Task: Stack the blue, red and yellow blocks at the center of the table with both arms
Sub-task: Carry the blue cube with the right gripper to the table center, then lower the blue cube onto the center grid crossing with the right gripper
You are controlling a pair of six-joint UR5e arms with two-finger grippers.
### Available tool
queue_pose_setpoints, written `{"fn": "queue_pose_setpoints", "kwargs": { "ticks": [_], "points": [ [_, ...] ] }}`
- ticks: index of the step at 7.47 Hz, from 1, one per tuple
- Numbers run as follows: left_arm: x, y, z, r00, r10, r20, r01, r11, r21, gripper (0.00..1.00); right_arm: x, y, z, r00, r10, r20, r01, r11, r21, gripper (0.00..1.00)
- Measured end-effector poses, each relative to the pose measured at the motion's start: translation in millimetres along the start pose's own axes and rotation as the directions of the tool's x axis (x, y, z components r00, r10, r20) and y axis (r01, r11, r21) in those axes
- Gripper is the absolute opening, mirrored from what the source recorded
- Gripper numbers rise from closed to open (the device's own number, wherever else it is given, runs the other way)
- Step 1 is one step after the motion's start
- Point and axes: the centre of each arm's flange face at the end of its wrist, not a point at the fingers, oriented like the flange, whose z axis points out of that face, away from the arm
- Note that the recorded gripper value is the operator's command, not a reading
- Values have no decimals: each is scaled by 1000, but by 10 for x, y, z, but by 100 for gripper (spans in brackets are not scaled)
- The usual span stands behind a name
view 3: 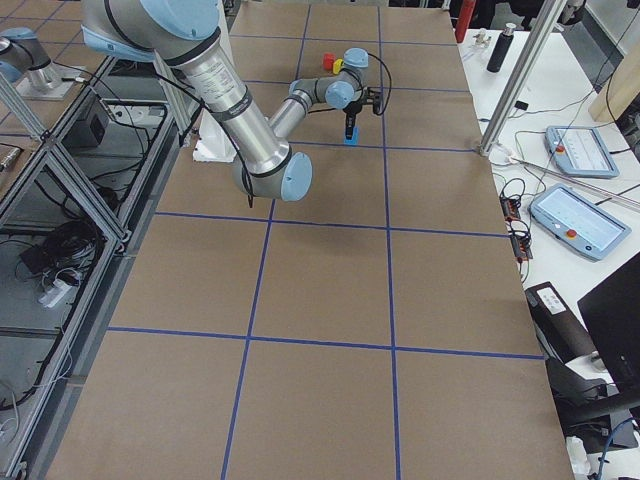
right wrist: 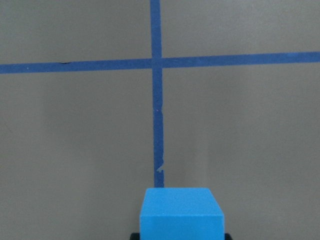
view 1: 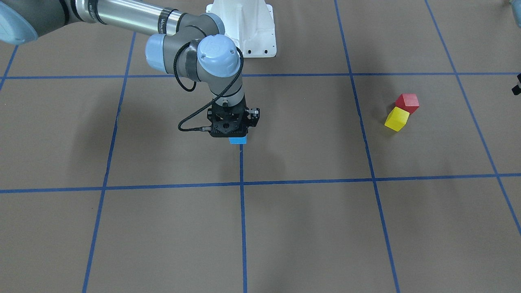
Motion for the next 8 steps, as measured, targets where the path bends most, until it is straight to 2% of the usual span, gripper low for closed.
{"fn": "queue_pose_setpoints", "kwargs": {
  "ticks": [3,8],
  "points": [
    [4,2,-4,1000,3,0,-3,1000,1,100,-38,-29,109,999,-40,-22,40,999,4,0],
    [6,8,-5,1000,4,-1,-4,1000,1,100,-24,-90,221,998,-54,-29,55,998,20,0]
  ]
}}
